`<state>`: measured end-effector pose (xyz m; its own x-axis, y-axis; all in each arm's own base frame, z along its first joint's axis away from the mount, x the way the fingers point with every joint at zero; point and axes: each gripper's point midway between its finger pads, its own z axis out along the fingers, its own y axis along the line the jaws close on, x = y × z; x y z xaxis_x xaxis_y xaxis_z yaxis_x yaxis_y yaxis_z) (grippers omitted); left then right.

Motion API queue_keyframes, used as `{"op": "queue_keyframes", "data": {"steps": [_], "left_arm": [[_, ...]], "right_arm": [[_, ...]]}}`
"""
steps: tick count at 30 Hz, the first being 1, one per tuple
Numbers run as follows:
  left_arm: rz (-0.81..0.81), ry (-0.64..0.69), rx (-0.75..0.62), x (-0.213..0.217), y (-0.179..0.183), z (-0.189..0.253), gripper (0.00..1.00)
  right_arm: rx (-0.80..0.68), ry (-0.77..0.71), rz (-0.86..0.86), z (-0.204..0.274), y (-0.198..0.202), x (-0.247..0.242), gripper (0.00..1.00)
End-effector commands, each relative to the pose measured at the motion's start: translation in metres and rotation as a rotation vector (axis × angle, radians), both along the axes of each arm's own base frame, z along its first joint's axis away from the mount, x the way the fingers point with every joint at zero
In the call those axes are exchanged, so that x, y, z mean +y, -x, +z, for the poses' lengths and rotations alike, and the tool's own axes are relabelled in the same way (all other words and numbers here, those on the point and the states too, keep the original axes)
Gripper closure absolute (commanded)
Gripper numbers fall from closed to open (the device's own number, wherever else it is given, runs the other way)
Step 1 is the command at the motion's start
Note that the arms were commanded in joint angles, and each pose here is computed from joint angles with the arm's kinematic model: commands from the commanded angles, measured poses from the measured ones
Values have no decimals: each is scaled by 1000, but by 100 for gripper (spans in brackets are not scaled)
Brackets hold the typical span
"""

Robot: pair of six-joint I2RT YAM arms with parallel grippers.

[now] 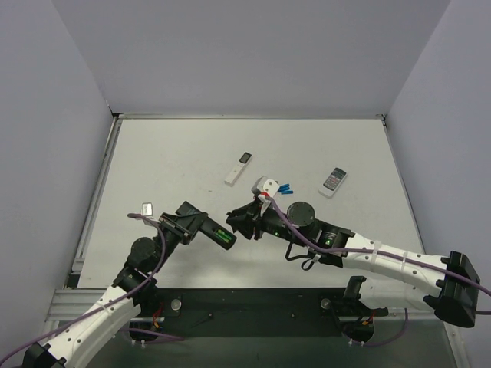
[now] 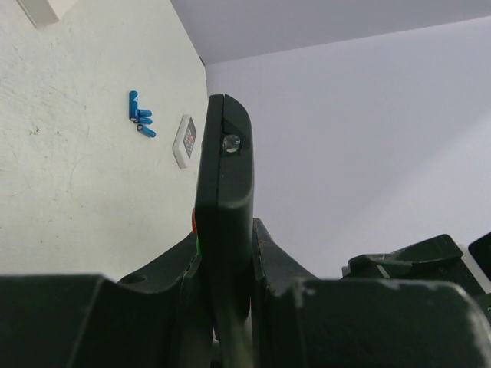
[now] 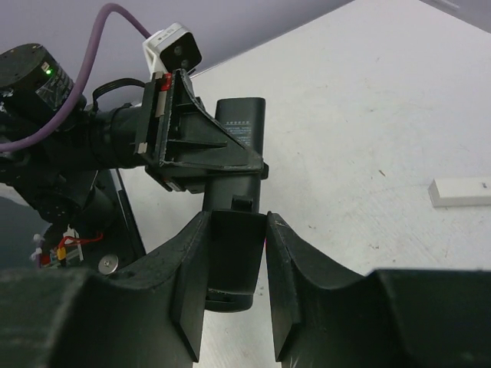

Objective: Load the batteries into the remote control

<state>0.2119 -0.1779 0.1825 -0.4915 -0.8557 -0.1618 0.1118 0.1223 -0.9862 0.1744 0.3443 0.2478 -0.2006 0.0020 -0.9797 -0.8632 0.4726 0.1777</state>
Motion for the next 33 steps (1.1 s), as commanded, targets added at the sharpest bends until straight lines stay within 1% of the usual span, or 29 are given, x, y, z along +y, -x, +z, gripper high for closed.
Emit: {"op": "queue_keyframes", "data": {"steps": [1,6,11,20,29,33], "left_arm": [[30,122,-4,6,-1,9,100],[43,147,10,9,-2,11,100],[52,184,24,12,-2,11,100],[45,213,39,11,-1,7,100],[40,185,54,10,0,1,100],[38,175,55,9,0,0,100]], "right_arm": [[-102,-66,71,23,12,14,100],[-134,-54,96,20,20,21,100],[-145,-4,72,6,17,21,100],[-154,11,67,1,16,26,100],[-195,-76,89,39,23,25,100],[-207,-91,97,48,26,24,100]]}}
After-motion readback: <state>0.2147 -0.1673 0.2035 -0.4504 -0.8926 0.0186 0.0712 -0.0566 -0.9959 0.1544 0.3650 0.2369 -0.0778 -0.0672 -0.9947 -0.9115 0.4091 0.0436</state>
